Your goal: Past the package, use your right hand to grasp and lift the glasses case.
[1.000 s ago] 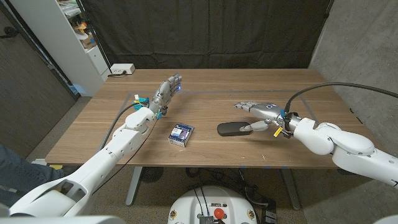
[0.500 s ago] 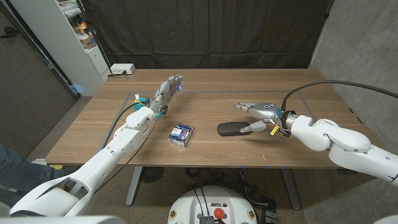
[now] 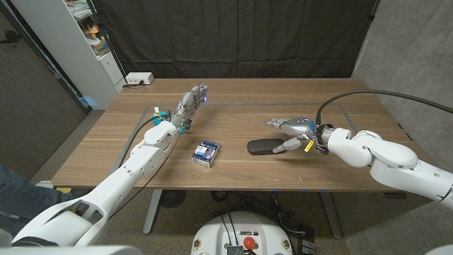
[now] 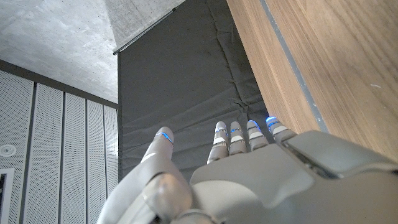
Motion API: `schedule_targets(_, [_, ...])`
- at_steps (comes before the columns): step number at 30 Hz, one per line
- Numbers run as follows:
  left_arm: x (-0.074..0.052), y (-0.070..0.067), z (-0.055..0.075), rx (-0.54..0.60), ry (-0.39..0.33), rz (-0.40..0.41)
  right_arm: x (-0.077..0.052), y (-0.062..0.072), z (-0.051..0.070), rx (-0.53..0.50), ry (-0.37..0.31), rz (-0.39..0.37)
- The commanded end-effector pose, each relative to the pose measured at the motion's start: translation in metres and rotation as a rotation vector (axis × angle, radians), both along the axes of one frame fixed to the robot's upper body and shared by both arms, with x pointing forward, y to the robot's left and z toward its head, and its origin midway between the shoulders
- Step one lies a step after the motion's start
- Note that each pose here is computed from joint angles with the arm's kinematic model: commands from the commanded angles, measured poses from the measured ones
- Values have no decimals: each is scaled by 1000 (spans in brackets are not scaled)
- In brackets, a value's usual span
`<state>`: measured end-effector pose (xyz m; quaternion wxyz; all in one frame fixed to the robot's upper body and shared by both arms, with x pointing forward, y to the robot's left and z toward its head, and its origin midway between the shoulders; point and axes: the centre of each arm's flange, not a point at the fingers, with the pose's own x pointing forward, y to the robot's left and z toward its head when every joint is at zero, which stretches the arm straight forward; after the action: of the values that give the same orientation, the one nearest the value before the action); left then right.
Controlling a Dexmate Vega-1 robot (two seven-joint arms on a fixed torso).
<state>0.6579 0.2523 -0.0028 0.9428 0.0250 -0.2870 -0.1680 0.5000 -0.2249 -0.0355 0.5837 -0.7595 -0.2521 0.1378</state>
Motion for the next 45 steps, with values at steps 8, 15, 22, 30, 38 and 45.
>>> schedule_targets(8, [2, 0, -2, 5, 13, 0, 8, 3, 0, -38, 38, -6])
schedule_targets(15, [1, 1, -4, 3, 17, 3, 11, 1, -3, -43, 60, -16])
schedule_targets(22, [3, 0, -6, -1, 25, 4, 15, 1, -1, -51, 82, -25])
schedule_targets(30, [5, -1, -11, -12, 32, -2, 16, 4, -1, -65, 86, -41])
schedule_targets(38, [5, -1, -11, -18, 29, -3, 17, 8, -3, -76, 94, -44])
schedule_targets(45, [6, -1, -11, -15, 30, -6, 19, 10, -4, -78, 119, -47])
